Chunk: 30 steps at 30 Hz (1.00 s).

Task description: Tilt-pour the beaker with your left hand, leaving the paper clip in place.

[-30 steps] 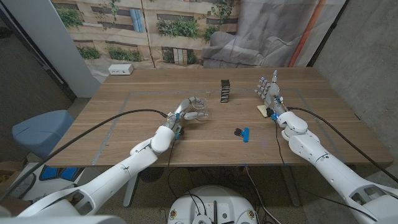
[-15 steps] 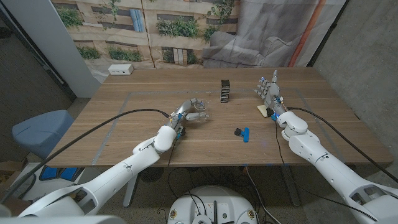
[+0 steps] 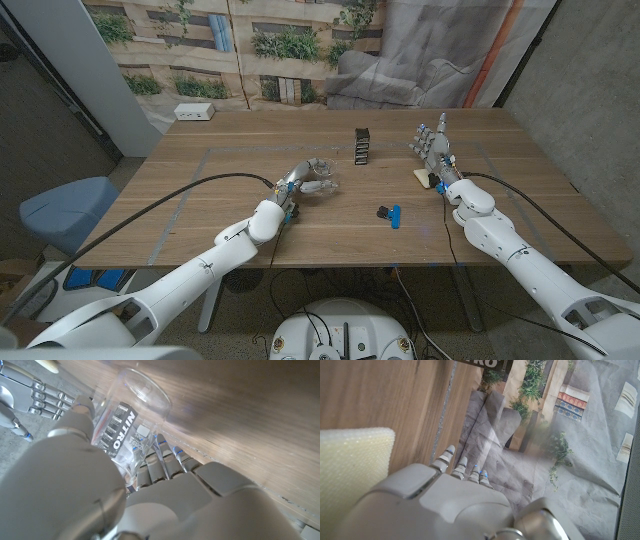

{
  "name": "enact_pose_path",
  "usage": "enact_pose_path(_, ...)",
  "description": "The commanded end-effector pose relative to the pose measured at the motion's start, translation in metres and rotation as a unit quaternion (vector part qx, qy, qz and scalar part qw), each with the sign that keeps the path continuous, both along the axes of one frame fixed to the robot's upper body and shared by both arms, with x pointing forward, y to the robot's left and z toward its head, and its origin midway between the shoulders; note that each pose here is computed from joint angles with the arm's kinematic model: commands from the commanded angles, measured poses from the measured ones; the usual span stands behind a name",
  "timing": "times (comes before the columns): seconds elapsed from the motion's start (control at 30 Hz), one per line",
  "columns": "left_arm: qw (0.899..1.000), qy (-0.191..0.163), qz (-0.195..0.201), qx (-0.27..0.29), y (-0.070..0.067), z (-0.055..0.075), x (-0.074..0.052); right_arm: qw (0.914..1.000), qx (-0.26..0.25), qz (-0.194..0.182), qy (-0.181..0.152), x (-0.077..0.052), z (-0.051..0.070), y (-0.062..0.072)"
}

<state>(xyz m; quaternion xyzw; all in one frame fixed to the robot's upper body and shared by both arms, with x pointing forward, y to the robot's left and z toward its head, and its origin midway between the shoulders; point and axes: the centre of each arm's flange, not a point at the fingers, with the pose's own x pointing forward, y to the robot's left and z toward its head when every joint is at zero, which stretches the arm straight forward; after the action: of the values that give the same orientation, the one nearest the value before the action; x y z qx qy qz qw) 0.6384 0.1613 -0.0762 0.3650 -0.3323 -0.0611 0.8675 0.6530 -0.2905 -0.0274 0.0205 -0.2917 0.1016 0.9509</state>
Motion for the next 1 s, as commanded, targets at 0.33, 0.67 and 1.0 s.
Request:
enact_pose_path(0.33, 1.0, 0.011, 0.008, 0.002, 0.012, -0.0023, 0.0011, 1.0, 0.0, 0.0, 0.0, 0.0, 0.0, 0.0)
enact_pose_path(0.67, 1.0, 0.016, 0.005, 0.008, 0.0119, -0.0005, 0.0022, 1.0, 0.0, 0.0, 0.0, 0.0002, -0.0002, -0.0001)
enact_pose_path(1.0, 1.0, 0.016, -0.004, 0.023, 0.0113, 0.0032, 0.0026, 1.0, 0.0, 0.0, 0.0, 0.0002, -0.0003, -0.0001)
